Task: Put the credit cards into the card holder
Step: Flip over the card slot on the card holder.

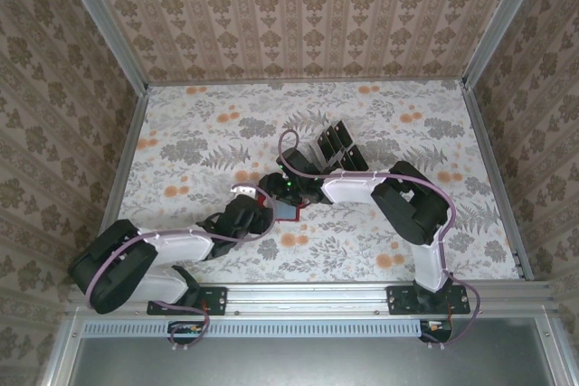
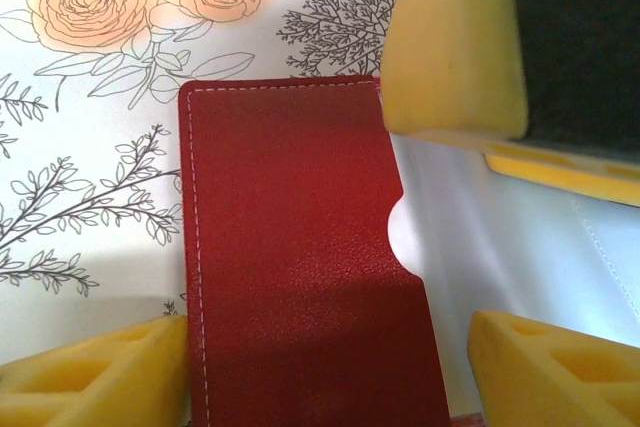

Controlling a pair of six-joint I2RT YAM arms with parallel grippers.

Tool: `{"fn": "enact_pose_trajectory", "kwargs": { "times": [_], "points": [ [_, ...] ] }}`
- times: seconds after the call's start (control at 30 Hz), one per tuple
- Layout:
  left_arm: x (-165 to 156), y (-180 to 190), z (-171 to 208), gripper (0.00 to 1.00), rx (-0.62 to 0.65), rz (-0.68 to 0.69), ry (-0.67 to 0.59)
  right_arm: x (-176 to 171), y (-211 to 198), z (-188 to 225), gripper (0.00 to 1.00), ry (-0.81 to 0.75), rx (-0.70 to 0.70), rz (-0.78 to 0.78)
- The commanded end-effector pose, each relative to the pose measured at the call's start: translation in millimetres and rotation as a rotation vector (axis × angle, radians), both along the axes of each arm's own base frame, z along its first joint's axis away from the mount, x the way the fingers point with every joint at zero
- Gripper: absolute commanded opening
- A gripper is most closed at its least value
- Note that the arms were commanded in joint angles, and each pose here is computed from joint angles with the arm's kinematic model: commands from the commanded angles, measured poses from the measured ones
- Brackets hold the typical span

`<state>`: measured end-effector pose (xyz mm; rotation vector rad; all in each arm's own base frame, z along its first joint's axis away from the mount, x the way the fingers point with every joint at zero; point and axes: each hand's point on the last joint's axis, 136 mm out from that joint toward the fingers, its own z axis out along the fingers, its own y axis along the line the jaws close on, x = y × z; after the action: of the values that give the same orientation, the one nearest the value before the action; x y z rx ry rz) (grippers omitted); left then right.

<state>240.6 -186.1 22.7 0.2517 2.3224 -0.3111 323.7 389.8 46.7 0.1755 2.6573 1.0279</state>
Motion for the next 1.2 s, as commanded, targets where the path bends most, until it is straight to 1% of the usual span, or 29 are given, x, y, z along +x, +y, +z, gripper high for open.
{"fn": "enact_pose_trajectory", "kwargs": {
  "times": [0.0,0.17,0.33,0.47,0.63,0.77,0.97,1.17],
  "points": [
    [2,0,-3,0.73,0.02,0.018,0.003,1,7,18,0.6,-0.007,0.034,0.025],
    [-1,3,-10,0.73,0.039,0.038,0.021,5,-2,46,0.61,-0.071,0.051,0.02],
    [-2,2,-15,0.73,0.034,0.038,0.034,9,-25,66,0.61,-0.141,0.026,-0.021],
    [-2,1,-16,0.73,0.03,0.038,0.034,7,-40,62,0.61,-0.141,-0.005,-0.046],
    [-2,0,-16,0.73,0.028,0.035,0.034,4,-50,44,0.61,-0.115,-0.025,-0.069],
    [-2,-1,-16,0.73,0.029,0.031,0.032,3,-45,33,0.61,-0.09,-0.02,-0.061],
    [-1,-3,-10,0.73,0.018,0.024,0.024,2,-23,25,0.61,-0.052,0.01,-0.004],
    [-3,-2,29,0.74,-0.053,0.028,-0.026,1,-1,35,0.61,-0.053,0.019,0.034]
  ]
}}
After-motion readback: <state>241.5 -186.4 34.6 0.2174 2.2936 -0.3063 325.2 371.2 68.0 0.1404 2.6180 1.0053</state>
